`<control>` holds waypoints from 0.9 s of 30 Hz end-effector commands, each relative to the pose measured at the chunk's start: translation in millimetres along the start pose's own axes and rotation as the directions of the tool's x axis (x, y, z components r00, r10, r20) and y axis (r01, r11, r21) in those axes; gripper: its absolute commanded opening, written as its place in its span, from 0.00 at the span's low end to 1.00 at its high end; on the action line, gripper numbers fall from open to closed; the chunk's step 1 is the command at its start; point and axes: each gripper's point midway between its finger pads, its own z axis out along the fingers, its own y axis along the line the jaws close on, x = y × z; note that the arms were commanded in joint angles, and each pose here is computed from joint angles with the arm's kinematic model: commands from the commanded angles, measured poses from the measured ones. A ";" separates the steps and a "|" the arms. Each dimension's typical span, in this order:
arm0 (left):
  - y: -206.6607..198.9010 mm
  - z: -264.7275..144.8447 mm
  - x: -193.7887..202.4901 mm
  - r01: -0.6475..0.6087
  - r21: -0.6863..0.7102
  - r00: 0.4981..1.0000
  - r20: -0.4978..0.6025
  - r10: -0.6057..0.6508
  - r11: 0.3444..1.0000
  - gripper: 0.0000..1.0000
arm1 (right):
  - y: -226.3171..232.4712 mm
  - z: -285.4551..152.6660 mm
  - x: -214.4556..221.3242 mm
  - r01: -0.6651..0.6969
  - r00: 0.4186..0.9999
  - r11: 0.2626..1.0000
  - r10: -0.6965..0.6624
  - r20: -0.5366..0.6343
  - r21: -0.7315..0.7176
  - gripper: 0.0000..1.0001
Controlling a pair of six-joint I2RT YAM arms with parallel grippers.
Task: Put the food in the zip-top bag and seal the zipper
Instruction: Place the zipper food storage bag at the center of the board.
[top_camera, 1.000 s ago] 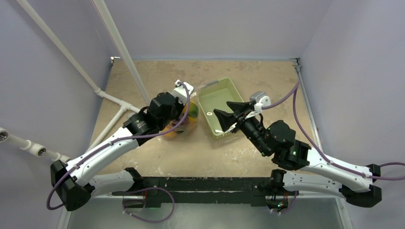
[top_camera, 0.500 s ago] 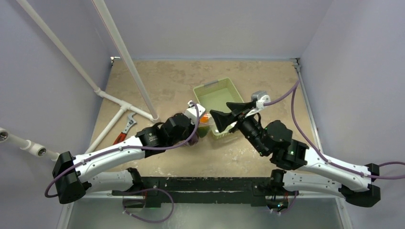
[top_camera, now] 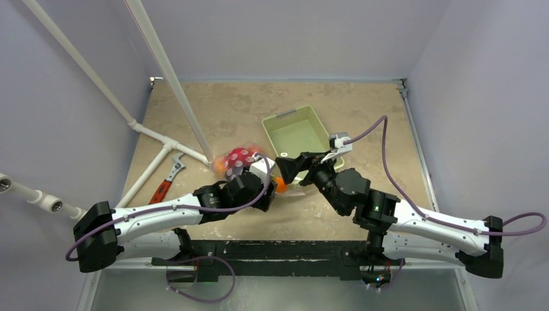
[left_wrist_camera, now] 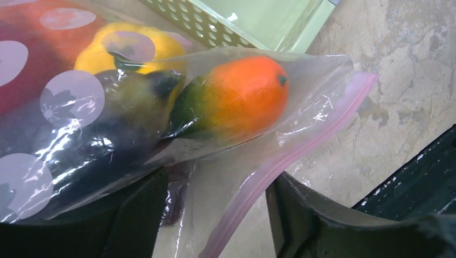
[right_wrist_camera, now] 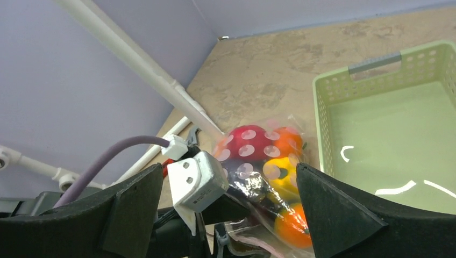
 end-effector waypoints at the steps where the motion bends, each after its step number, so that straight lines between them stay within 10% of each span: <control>1: 2.6 -3.0 -17.7 0.080 -0.023 0.993 0.087 -0.078 0.997 0.72 | -10.0 4.9 -6.0 -0.115 0.992 0.991 0.111 0.060 0.067 0.96; 11: 1.3 -34.6 -62.8 0.095 -0.019 0.983 0.157 -0.091 0.995 0.96 | -28.7 20.5 0.4 -0.099 0.994 0.988 0.093 0.056 0.114 0.99; 27: 27.9 -79.0 -135.9 0.107 -0.129 0.973 0.220 -0.077 0.986 0.99 | -96.3 69.4 -64.5 -0.006 0.994 0.990 -0.010 0.111 0.141 0.99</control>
